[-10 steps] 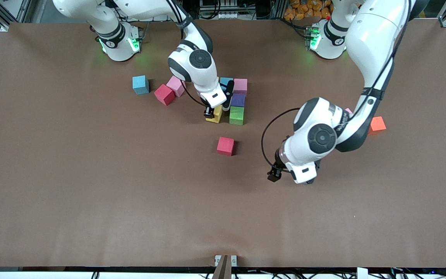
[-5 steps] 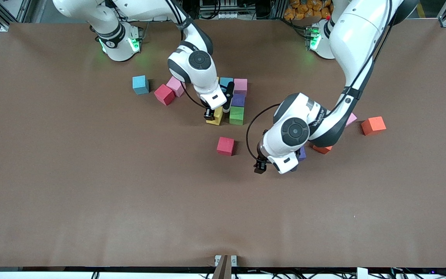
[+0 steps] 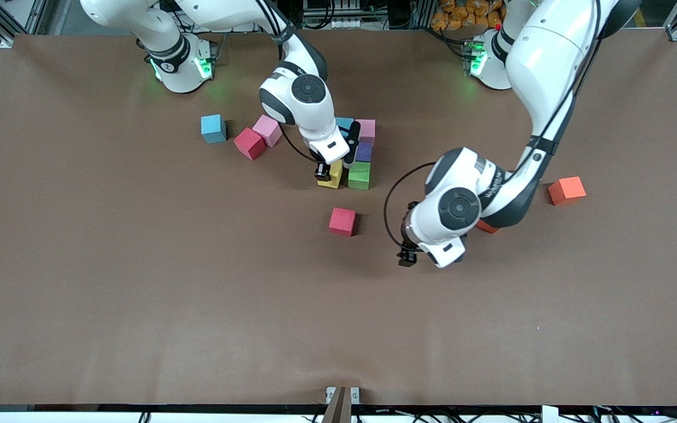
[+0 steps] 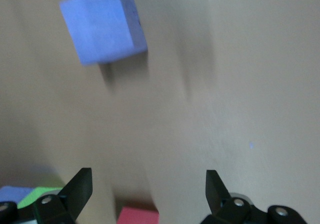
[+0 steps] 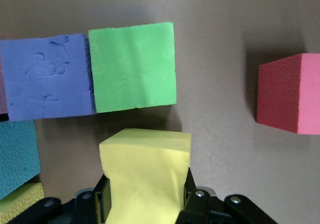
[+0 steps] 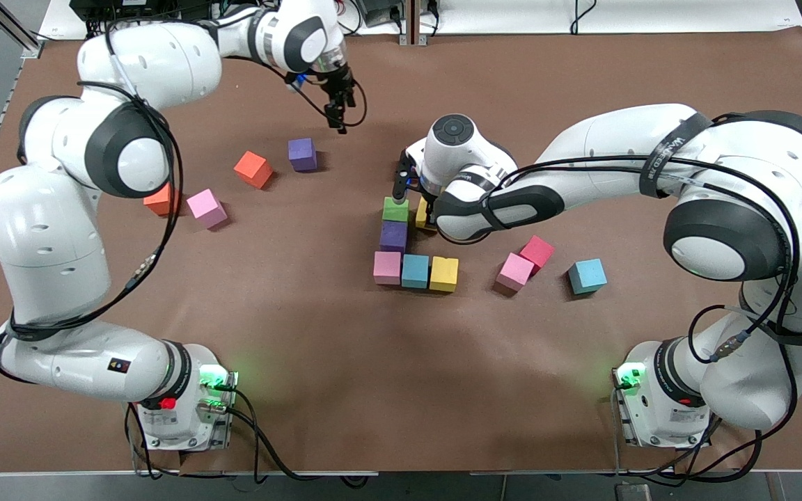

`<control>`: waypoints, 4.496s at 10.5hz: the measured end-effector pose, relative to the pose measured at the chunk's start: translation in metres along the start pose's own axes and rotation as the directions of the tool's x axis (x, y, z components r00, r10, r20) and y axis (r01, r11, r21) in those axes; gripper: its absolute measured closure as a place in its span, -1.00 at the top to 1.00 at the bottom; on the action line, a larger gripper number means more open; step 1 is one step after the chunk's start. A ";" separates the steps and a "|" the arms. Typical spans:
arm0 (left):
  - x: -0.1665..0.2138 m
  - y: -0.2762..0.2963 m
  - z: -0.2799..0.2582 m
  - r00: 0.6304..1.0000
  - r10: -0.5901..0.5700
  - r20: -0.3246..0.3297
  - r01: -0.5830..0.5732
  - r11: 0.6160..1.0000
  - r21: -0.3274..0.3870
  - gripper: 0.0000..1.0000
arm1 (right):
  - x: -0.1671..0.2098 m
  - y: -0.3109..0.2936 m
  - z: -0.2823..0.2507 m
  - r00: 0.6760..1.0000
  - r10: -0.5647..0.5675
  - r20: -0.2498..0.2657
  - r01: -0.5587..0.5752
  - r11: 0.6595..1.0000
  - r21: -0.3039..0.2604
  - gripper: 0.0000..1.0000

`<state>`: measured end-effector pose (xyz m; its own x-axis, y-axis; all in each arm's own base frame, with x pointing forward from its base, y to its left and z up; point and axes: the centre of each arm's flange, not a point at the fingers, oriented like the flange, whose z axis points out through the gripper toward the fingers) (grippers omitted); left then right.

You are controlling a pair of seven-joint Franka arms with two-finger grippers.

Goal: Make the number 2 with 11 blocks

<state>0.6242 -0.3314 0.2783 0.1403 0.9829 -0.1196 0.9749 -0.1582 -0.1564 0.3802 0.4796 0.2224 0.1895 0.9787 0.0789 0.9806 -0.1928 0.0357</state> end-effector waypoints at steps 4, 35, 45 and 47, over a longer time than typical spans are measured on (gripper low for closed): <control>0.072 -0.008 0.012 0.993 -0.092 -0.071 0.100 0.989 0.112 1.00 | 0.004 0.000 -0.001 1.000 0.000 -0.005 0.000 1.000 -0.001 0.14; 0.100 -0.051 0.067 0.976 -0.194 -0.095 0.187 0.980 -0.072 1.00 | 0.026 -0.003 -0.006 0.999 0.002 -0.034 -0.003 1.000 -0.013 0.52; 0.096 -0.050 0.079 0.971 -0.225 -0.077 0.218 0.972 -0.088 1.00 | 0.013 0.017 -0.109 0.997 0.053 0.053 -0.052 0.999 -0.005 0.52; 0.096 -0.049 0.079 0.971 -0.225 -0.074 0.218 0.971 -0.093 0.79 | -0.012 0.044 -0.172 0.988 0.153 0.035 -0.153 0.988 -0.007 0.58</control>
<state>0.5763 -0.2370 0.1971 -0.0707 0.9975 -0.0087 0.9938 0.0696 -0.0870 0.4124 0.4478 0.3941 0.3389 0.9395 0.0488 0.9397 -0.3406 0.0300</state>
